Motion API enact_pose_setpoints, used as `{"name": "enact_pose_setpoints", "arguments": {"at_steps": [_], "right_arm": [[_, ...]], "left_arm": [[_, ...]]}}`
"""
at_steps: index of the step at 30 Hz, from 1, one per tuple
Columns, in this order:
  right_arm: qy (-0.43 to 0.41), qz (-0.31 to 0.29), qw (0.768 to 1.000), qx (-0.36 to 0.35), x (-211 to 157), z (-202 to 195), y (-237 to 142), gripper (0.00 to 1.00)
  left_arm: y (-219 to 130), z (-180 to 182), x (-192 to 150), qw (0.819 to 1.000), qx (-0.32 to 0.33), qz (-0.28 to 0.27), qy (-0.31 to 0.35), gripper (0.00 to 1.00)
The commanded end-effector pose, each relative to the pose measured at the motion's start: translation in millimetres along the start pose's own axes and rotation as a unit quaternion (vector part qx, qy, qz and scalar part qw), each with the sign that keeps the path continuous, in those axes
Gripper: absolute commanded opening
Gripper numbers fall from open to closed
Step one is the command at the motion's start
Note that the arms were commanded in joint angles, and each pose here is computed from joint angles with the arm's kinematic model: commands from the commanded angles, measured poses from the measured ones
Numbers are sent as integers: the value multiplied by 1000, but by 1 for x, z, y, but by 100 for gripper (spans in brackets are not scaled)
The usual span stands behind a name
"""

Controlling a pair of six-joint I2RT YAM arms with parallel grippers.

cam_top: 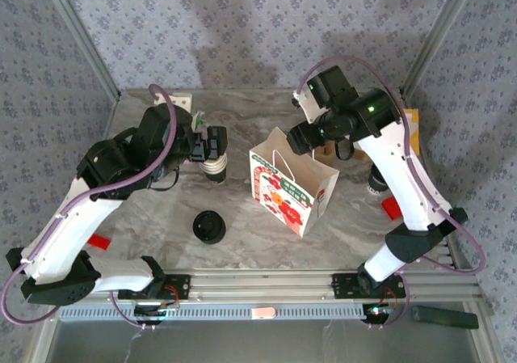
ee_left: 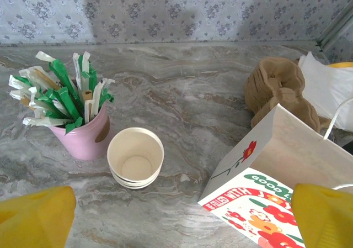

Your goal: Pack the takeout coffee

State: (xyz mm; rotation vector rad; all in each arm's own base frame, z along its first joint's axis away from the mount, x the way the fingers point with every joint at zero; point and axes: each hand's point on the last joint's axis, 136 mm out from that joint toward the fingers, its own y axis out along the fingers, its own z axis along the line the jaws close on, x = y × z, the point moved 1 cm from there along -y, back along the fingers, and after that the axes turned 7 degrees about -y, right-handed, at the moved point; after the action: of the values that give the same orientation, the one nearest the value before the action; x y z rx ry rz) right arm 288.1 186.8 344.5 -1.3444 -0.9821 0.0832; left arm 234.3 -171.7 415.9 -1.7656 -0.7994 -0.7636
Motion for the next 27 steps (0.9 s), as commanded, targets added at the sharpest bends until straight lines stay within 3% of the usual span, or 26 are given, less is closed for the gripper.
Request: {"name": "enact_pose_setpoints", "arguments": {"at_steps": [1,10,21,25,27], "right_arm": [[4,3,1000,-7,-1,-4,3,73],[30,-75,997,-1,17,-2,-36,81],[40,-38,998,-9,2,-7,-14,81],[51,-37,998,1,-1,-6,-9,77],[59,-33,998,10,-3,-3,-5,65]], "left_arm": [[-3,2,4,1000,-5,-9,4,100],[1,1,0,1000,-8,-6,11,100],[4,-5,-4,1000,-23,7,10,100],[5,-6,-6,1000,-24,11,10,100],[6,-8,-6,1000,-25,12,10,100]]}}
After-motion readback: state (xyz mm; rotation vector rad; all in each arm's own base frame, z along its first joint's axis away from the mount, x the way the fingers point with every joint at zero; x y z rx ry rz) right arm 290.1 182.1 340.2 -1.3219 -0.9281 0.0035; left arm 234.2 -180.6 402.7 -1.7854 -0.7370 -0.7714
